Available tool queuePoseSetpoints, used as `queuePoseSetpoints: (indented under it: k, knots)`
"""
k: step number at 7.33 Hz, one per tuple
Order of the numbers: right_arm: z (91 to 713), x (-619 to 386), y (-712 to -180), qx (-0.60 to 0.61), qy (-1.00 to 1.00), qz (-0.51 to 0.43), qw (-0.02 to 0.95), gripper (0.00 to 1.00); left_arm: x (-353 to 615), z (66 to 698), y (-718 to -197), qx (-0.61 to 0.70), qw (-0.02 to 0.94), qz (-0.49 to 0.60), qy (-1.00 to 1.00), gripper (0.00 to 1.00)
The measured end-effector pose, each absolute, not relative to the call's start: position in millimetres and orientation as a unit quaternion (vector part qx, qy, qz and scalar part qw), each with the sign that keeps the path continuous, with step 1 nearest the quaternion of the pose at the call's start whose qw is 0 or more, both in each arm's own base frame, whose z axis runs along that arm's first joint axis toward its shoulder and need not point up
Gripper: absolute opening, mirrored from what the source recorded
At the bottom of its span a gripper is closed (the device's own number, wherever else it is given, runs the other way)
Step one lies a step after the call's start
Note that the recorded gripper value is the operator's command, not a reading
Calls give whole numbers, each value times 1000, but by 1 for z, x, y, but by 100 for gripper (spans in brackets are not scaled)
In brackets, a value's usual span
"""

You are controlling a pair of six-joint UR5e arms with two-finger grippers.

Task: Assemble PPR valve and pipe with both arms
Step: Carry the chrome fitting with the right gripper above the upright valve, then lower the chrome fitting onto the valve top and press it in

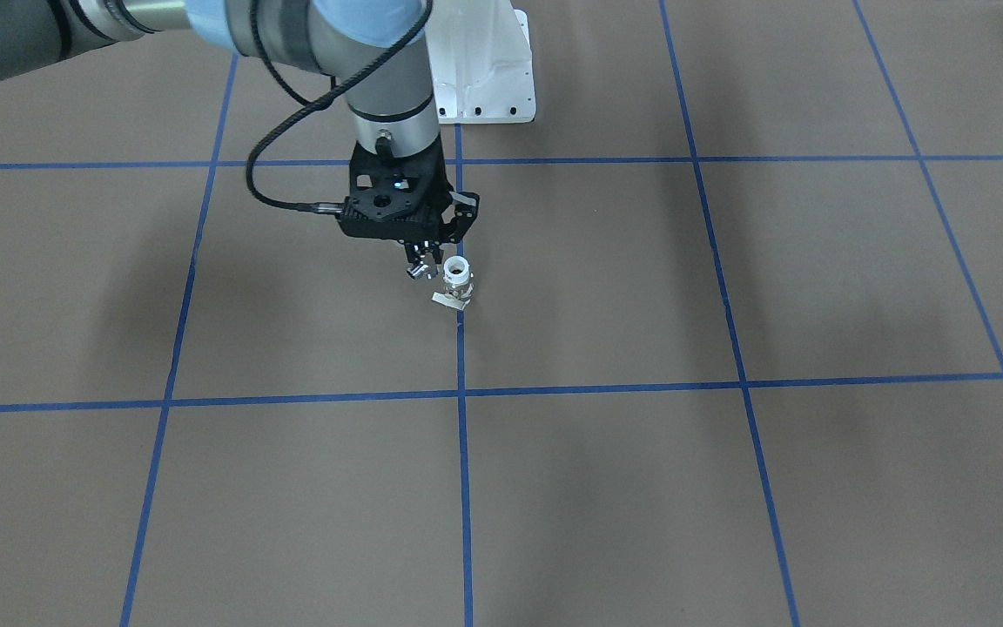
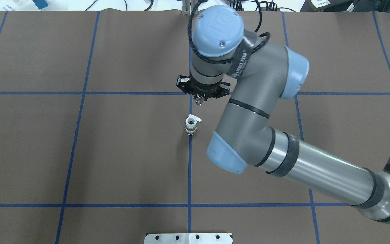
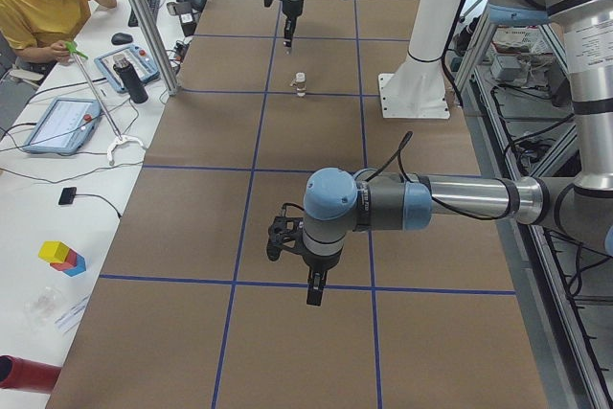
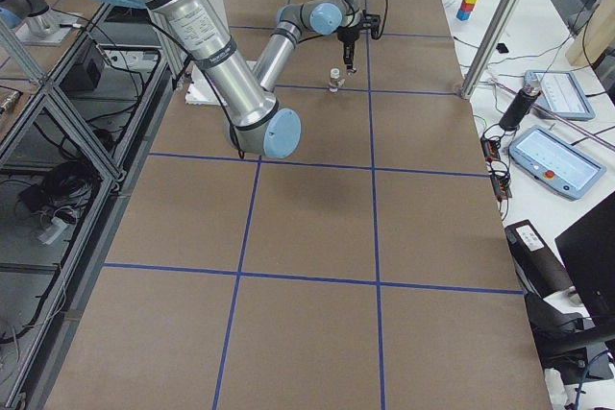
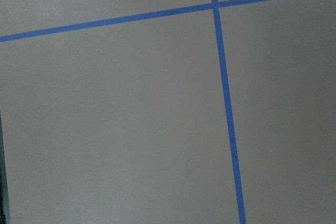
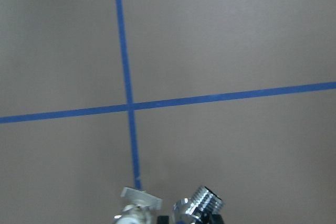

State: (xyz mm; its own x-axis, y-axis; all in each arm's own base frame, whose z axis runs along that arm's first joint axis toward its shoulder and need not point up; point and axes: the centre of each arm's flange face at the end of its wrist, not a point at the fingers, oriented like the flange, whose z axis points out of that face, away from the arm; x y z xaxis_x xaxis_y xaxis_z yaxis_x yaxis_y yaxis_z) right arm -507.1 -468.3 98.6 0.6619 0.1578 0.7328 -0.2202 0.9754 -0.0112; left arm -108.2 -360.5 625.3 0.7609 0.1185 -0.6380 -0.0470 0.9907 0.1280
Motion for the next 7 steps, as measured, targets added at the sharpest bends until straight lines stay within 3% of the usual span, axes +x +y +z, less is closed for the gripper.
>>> queuePoseSetpoints:
  k: [7]
  knots:
    - [105, -566, -435, 42, -350, 107, 930, 0, -108, 625, -361, 52, 937, 45, 343, 100]
